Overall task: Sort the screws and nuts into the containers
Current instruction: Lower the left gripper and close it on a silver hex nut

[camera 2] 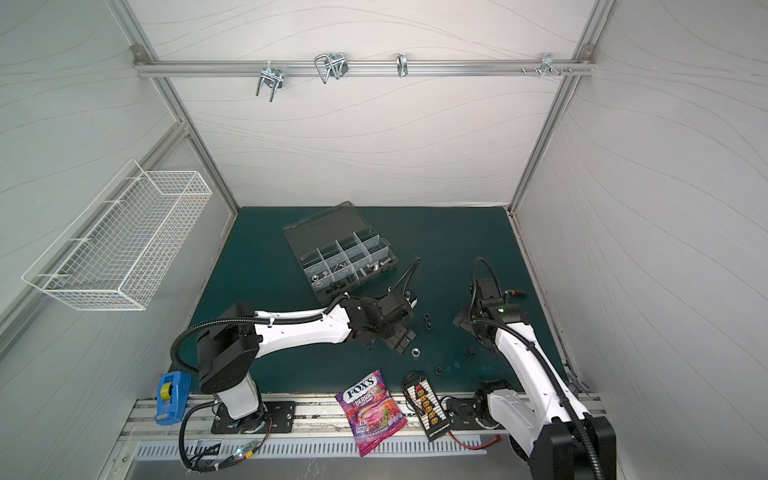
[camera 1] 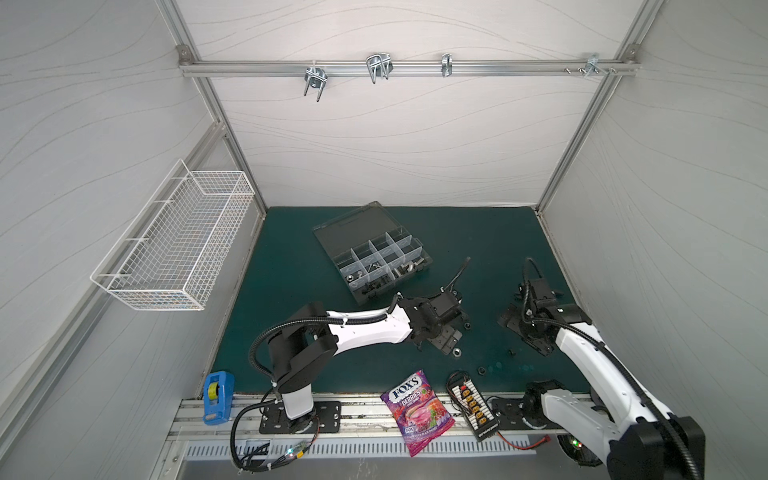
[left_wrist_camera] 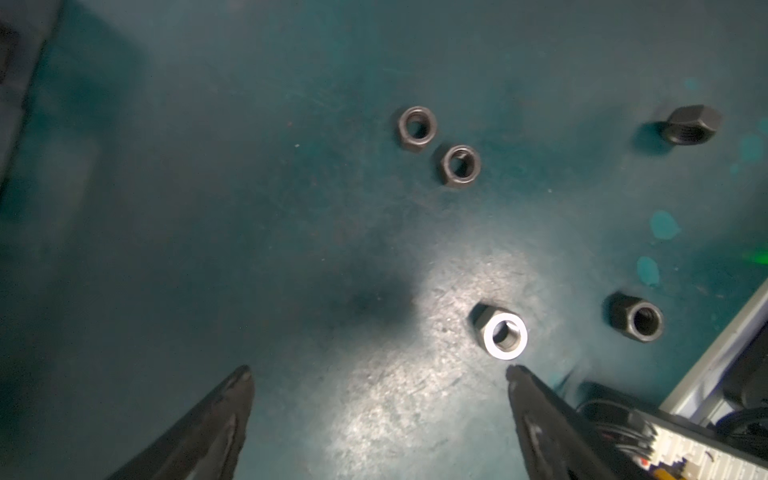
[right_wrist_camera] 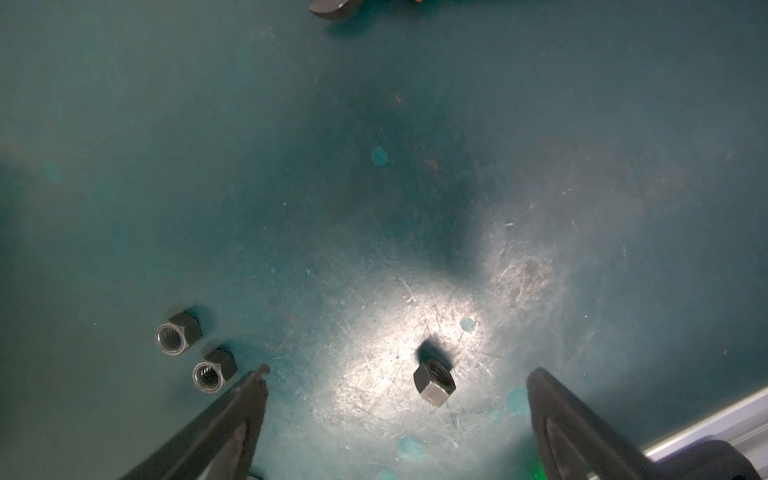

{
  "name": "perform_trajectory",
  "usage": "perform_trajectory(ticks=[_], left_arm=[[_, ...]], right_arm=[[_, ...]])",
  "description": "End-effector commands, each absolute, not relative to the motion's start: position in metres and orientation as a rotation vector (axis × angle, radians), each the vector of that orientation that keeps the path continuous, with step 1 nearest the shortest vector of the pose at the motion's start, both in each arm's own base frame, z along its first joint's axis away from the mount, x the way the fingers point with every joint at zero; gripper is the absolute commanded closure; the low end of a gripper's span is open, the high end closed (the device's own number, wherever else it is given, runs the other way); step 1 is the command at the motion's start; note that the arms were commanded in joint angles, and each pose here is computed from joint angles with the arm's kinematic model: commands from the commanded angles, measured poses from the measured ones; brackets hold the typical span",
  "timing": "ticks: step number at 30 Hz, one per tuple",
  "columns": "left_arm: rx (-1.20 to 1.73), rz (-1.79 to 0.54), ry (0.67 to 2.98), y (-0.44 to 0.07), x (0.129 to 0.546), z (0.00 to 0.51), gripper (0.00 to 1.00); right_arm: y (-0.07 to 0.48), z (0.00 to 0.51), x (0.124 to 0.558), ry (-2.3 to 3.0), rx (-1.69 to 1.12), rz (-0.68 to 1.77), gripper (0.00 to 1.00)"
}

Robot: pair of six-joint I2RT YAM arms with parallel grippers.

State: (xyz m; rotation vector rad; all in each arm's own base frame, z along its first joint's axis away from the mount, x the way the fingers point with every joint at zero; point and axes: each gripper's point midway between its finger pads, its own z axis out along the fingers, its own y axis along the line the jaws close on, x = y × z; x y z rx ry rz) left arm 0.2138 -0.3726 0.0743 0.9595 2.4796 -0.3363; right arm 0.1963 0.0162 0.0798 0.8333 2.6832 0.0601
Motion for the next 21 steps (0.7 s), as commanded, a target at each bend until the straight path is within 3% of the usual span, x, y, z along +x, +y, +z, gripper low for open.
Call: perform_trajectory(ticks=[1, 7, 21], left_arm=[[0.968, -0.383, 2.440, -0.393, 0.218, 0.084, 0.07], [1.034, -0.430, 2.452, -0.404, 0.210, 0.075, 0.16], [1.269, -0.456, 2.422, -0.428, 0.179, 0.052, 0.21]], right_arm=[[0.015, 0.080, 0.194, 2.680, 0.846, 0.062, 0.01], [0.012, 0.082, 0.191, 2.677, 0.845, 0.037, 0.01], [0.012, 0.079, 0.193, 2.684, 0.828, 0.033, 0.01]])
